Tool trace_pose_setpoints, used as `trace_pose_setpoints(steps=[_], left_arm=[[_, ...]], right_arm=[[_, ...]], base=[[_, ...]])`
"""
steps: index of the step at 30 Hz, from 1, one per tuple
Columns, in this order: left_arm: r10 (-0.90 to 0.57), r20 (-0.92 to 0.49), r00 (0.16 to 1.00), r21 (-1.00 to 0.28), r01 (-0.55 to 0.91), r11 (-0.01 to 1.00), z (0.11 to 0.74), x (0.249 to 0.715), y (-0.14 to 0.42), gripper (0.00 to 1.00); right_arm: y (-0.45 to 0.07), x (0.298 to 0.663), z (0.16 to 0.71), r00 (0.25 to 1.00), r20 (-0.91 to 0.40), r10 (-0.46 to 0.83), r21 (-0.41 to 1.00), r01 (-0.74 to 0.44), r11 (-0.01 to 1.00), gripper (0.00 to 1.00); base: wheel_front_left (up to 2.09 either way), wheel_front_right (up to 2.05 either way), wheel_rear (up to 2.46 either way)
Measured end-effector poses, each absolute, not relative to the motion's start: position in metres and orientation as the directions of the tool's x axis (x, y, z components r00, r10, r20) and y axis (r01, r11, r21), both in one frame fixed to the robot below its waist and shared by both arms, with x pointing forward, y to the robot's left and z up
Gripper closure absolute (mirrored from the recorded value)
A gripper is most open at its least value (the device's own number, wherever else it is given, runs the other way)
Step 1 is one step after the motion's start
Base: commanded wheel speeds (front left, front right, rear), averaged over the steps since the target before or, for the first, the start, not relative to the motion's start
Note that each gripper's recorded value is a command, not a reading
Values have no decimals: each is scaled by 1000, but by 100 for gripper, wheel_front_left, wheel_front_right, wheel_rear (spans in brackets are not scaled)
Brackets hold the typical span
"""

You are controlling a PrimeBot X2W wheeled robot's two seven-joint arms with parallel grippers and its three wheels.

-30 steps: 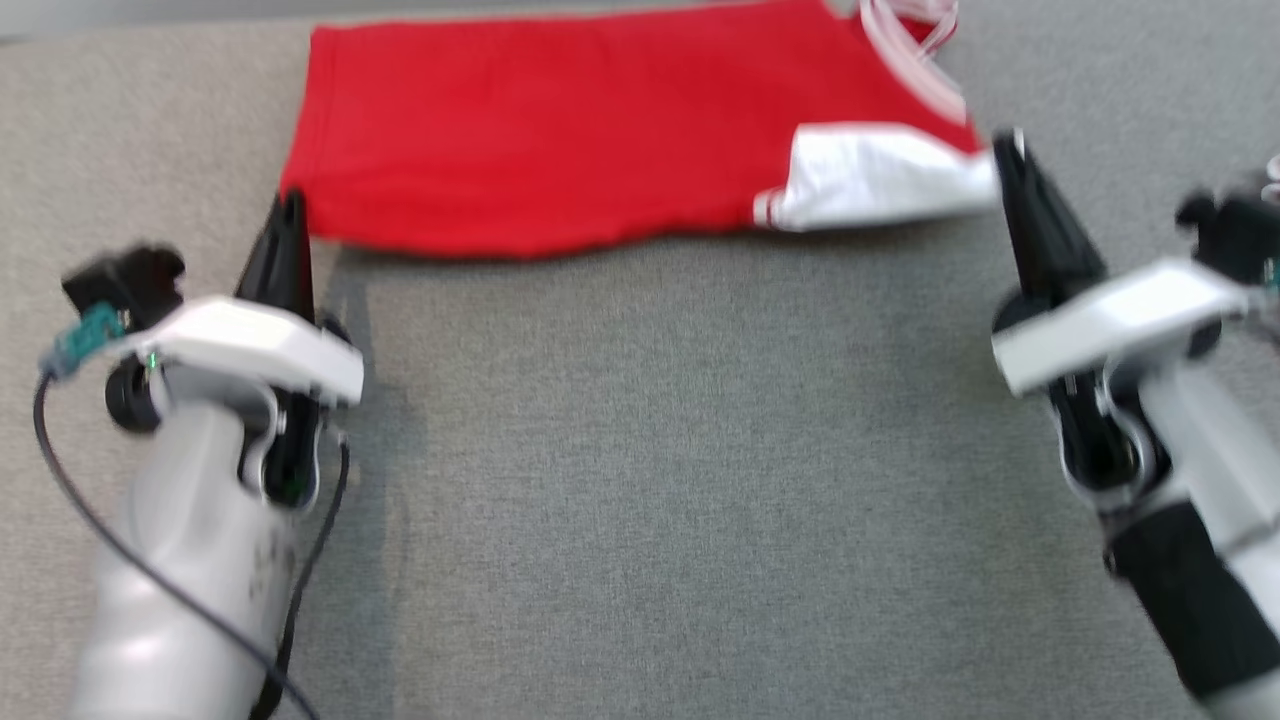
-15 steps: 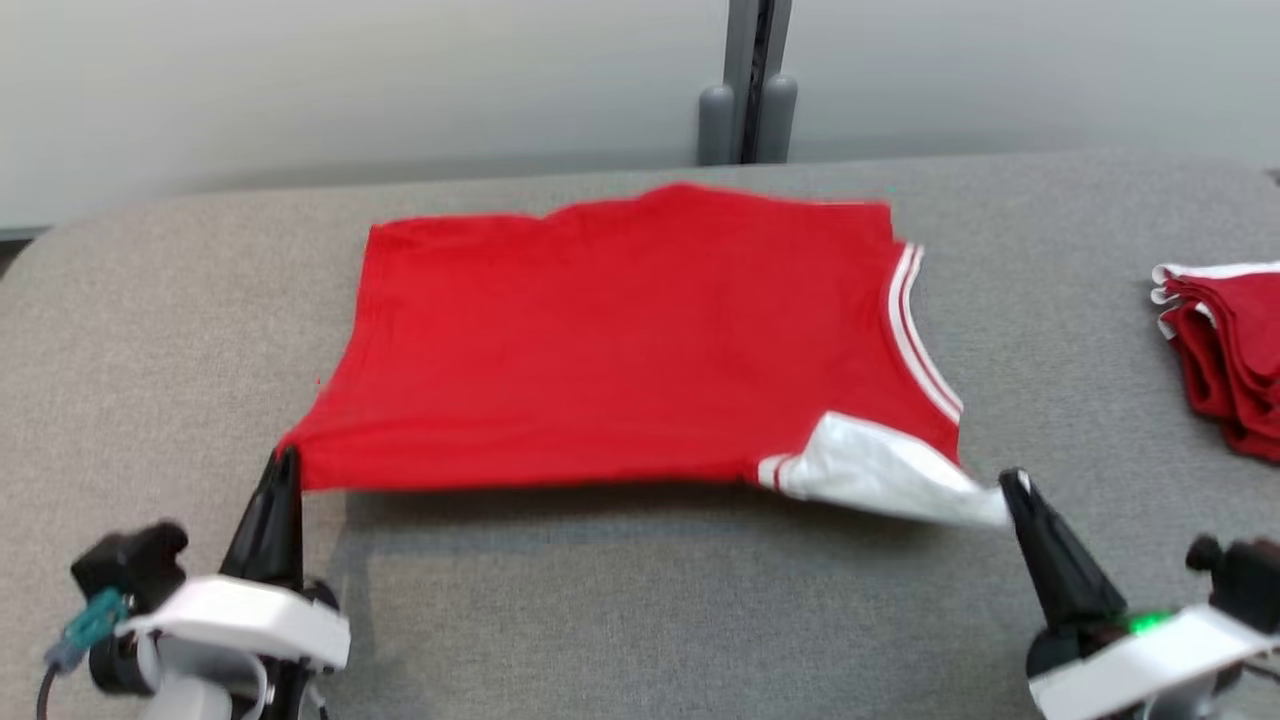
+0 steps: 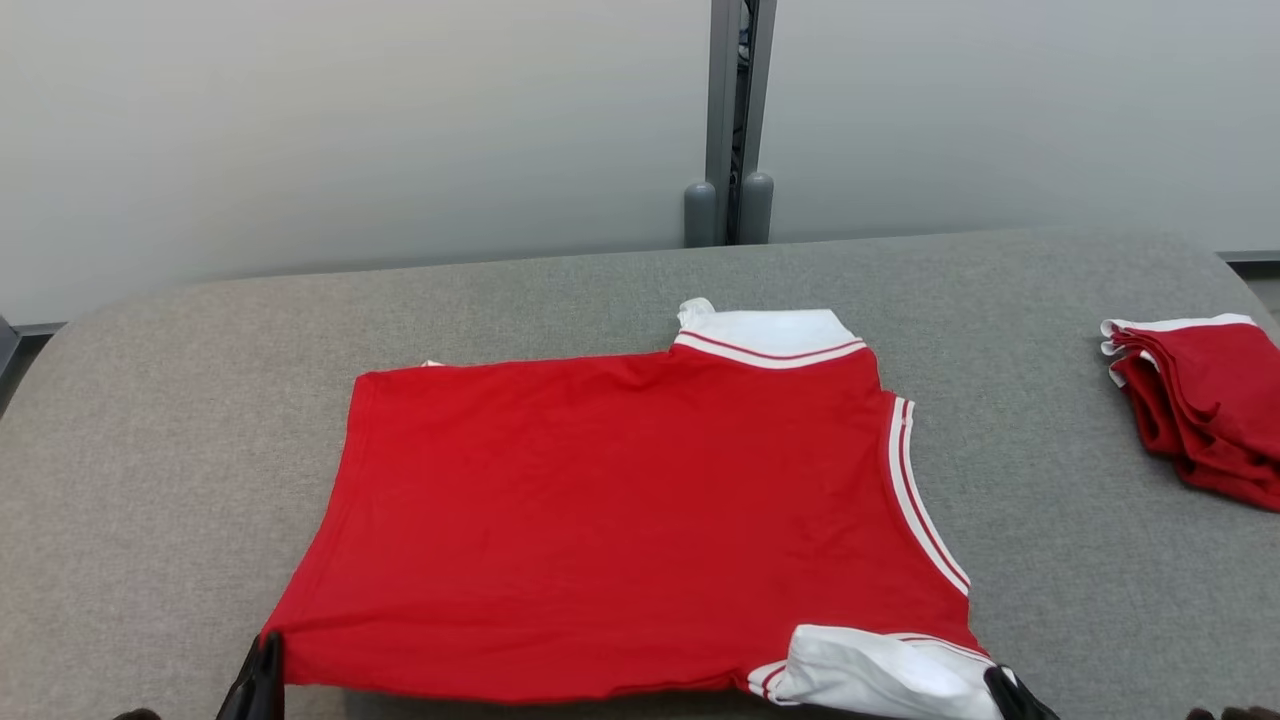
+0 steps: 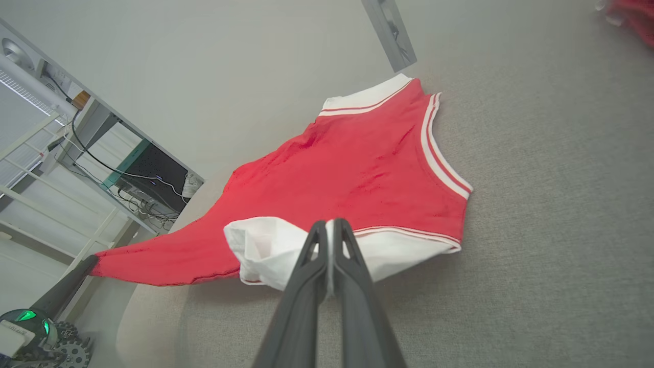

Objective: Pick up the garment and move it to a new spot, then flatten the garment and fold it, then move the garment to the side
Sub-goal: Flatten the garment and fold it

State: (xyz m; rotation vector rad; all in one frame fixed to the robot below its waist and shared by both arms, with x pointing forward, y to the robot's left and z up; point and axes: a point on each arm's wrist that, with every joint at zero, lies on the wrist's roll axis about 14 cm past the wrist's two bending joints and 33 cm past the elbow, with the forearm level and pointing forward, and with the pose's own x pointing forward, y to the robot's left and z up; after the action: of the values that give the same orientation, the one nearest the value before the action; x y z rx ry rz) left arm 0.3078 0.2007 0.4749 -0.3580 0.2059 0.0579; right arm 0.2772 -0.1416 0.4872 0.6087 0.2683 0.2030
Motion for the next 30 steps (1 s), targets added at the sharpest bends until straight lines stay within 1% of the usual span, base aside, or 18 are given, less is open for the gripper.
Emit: trace_pose_setpoints(steps=[4, 7, 10, 16, 21, 26, 30], left_arm=[[43, -225, 974, -338, -119, 934, 481, 295, 205, 100], [45, -238, 970, -340, -127, 932, 482, 290, 205, 100], [47, -259, 965, -339, -136, 931, 480, 288, 205, 100], [21, -353, 935, -340, -149, 928, 460, 283, 199, 100], [-14, -399, 917, -337, -132, 932, 449, 297, 192, 100], [-20, -422, 906, -314, -126, 941, 440, 320, 196, 100], [-32, -450, 892, -329, -133, 935, 430, 339, 197, 100]], right_arm=[[-143, 265, 488, 939, -221, 262, 578, -90, 811, 100], [-144, 263, 488, 936, -236, 262, 566, -87, 820, 100], [-143, 265, 489, 932, -244, 270, 551, -96, 829, 100], [-142, 281, 487, 922, -255, 291, 515, -125, 848, 100], [-134, 305, 489, 912, -238, 335, 525, -169, 834, 100], [-130, 339, 489, 904, -214, 369, 492, -227, 841, 100], [-130, 368, 486, 901, -200, 386, 457, -262, 850, 100]], base=[[0, 0, 0], [0, 0, 0], [0, 0, 0], [0, 0, 0], [0, 0, 0], [0, 0, 0], [0, 0, 0]])
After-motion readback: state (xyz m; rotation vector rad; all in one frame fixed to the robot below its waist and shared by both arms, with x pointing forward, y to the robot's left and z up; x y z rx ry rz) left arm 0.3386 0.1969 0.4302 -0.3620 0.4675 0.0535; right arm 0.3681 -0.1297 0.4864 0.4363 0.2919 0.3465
